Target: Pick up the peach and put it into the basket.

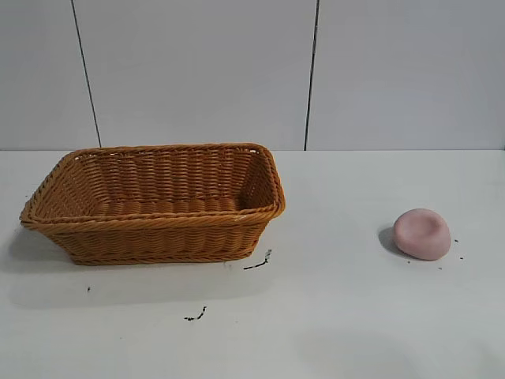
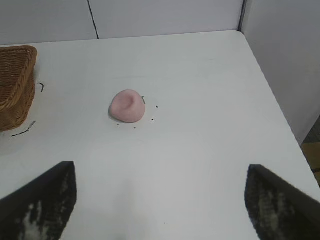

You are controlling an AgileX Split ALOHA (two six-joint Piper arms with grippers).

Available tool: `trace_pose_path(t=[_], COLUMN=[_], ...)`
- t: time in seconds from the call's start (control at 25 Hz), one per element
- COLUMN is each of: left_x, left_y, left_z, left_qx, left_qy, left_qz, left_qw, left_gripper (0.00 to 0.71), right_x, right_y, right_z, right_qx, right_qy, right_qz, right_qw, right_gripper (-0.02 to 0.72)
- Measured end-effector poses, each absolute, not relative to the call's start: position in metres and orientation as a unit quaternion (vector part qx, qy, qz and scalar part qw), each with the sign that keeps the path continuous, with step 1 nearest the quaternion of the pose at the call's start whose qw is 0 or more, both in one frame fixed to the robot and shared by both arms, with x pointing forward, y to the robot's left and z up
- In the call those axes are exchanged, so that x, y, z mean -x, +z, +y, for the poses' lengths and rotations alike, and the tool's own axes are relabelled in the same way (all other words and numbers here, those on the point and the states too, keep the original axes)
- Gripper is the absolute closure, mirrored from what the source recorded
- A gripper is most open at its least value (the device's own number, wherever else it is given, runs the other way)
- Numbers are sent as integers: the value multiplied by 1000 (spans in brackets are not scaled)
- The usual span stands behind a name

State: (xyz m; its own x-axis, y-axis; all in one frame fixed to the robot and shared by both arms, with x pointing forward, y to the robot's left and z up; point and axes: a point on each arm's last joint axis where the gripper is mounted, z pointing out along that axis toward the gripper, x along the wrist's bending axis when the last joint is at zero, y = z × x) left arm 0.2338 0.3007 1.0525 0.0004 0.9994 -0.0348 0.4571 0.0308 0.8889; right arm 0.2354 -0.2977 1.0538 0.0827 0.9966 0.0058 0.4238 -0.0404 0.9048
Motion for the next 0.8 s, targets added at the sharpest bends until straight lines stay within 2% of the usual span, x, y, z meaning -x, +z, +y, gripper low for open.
trace_pose_path(t=[0.4, 0.48, 0.6, 0.8], left_x=[-234, -234, -234, -234], left_y=[1052, 1052, 1052, 1052], left_z=[301, 301, 301, 301], left_qx=[-597, -597, -597, -597], left_qy=[358, 358, 358, 358], left_qz=[610, 610, 610, 610], left_qw=[379, 379, 379, 379], left_gripper=[17, 17, 17, 17], right_x=[-235, -236, -254, -316], right_y=[1055, 1059, 1073, 1094], right_z=[-297, -297, -298, -304], right_qx=[-618, -618, -634, -669], right_qy=[368, 365, 338, 274], right_qz=[573, 577, 595, 627], right_qw=[392, 390, 361, 290], right_gripper=[68, 38, 16, 15])
